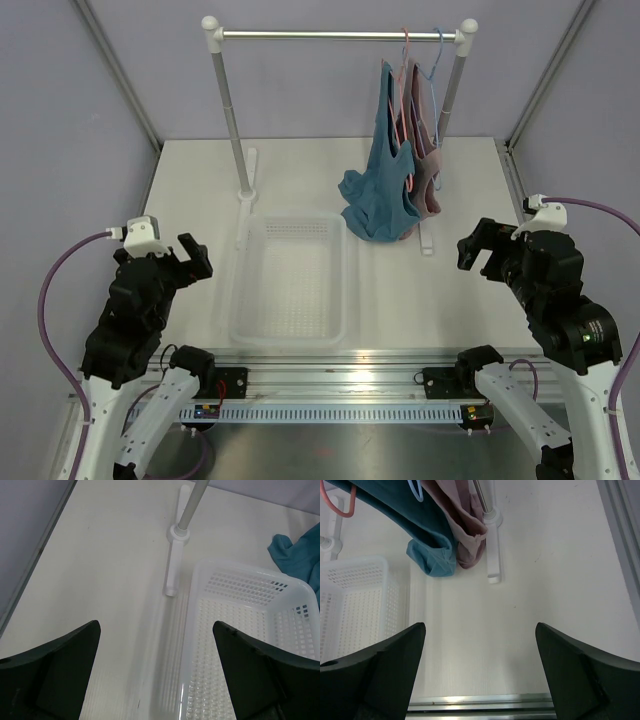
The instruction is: Remove the tank top from the hanger
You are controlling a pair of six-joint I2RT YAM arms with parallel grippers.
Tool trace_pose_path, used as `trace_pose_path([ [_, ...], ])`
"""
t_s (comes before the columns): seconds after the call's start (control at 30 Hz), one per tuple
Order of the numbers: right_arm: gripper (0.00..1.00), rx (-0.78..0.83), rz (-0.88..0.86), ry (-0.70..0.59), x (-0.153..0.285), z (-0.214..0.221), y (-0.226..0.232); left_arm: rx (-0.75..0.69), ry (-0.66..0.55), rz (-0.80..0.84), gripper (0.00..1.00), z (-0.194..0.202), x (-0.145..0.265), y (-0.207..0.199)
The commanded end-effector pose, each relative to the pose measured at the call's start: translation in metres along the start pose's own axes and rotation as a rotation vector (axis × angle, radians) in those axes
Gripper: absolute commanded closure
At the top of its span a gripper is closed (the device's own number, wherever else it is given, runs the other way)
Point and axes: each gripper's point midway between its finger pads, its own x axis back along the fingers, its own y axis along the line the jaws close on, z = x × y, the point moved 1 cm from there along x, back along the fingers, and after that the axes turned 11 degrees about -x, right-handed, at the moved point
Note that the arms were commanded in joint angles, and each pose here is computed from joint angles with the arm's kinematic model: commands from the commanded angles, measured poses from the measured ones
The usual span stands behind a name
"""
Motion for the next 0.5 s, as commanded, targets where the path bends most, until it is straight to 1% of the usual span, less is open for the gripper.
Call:
trace_pose_path([
  [0.0,0.0,-0.023,-0.052,-0.059,0.001,-0.014,0.012,0.026,-0.056,0.01,0.01,-0.012,0.001,-0.002],
  [0.03,0.0,-0.024,-0.057,-0.063,0.002,-0.015,0.012,0.026,-0.057,0.012,0.01,-0.012,0.001,-0.002],
  [0.13,0.0,-0.019,-0.147,-0.085,0.008,-0.023,0.028,0.027,-0.06,0.015,0.01,-0.013,0.001,-0.003],
  [0.17,0.01,-0.013,-0.212,-0.074,0.01,-0.024,0.04,0.025,-0.058,0.015,0.01,-0.012,0.001,-0.003],
  [0.2,0.01,-0.024,-0.255,-0.102,0.014,-0.034,0.05,0.026,-0.056,0.015,0.01,-0.012,0.001,-0.003],
  [0.23,0.01,-0.029,-0.285,-0.102,0.015,-0.038,0.057,0.027,-0.06,0.015,0.01,-0.012,0.001,-0.003],
  [0.27,0.01,-0.024,-0.346,-0.083,0.018,-0.04,0.07,0.029,-0.061,0.016,0.01,-0.013,0.002,-0.003],
  [0.3,0.01,-0.027,-0.38,-0.088,0.018,-0.051,0.082,0.03,-0.064,0.016,0.01,-0.013,0.002,-0.003],
  [0.37,0.04,-0.025,-0.443,-0.068,0.019,-0.059,0.099,0.03,-0.064,0.016,0.01,-0.013,0.002,-0.002],
  [0.4,0.06,-0.025,-0.459,-0.075,0.016,-0.073,0.11,0.031,-0.065,0.018,0.01,-0.013,0.003,-0.002],
  [0.47,0.16,-0.006,-0.501,-0.061,0.013,-0.082,0.125,0.03,-0.067,0.019,0.01,-0.013,0.002,-0.003],
])
